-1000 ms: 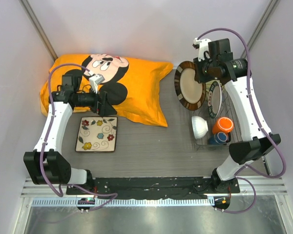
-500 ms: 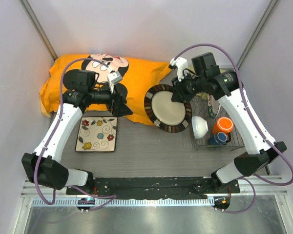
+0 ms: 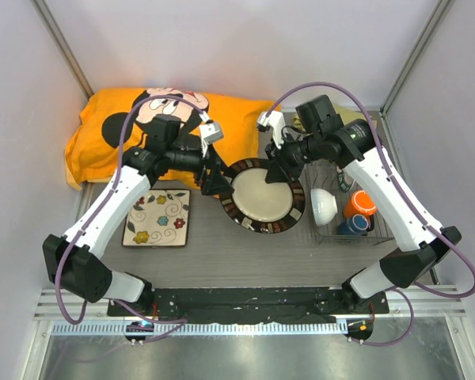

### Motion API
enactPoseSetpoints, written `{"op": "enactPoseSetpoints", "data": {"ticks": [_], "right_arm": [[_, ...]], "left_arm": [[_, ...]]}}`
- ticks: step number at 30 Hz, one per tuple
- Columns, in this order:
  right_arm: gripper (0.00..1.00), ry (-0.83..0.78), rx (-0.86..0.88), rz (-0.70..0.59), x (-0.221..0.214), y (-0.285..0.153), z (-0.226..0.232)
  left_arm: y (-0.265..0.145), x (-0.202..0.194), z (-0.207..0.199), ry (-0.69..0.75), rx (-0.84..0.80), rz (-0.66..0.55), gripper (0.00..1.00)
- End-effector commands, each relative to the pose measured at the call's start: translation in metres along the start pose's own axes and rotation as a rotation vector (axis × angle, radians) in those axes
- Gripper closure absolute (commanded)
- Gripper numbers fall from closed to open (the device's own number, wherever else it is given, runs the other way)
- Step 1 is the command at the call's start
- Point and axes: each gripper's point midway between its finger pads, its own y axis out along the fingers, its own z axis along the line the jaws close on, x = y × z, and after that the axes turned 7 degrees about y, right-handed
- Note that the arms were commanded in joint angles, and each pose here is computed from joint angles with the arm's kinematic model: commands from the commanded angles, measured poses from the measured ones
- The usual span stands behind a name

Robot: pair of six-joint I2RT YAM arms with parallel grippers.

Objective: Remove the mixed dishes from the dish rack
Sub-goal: Place the plate at the center of the board.

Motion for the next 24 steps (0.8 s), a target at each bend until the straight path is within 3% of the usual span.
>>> {"op": "enactPoseSetpoints", "data": {"ticks": [1, 6, 7, 13, 17, 24], "right_arm": [[0.99, -0.101, 0.127, -0.123, 0.024, -0.018, 0.038], [0.99, -0.128, 0.173, -0.140, 0.026, -0.017, 0.047], [0.99, -0.129, 0.179, -0.141, 0.026, -0.016, 0.048], [0.99, -0.137, 0.189, -0.133, 0.023, -0.013, 0.048], [0.99, -0.135, 0.189, -0.129, 0.022, -0.010, 0.047], [0.99, -0.142, 0.182, -0.140, 0.028, -0.011, 0.047]], "left_arm": [[0.019, 0.010, -0.002, 0.069, -0.046, -0.014, 0.10], [0.029, 0.004, -0.017, 0.062, -0.138, -0.021, 0.23], [0.031, 0.003, -0.021, 0.063, -0.157, -0.024, 0.31], [0.030, 0.000, -0.034, 0.036, -0.215, -0.035, 0.57], [0.028, 0.006, -0.048, -0.013, -0.290, -0.056, 0.66], [0.024, 0.007, -0.063, -0.050, -0.346, -0.066, 1.00]]}}
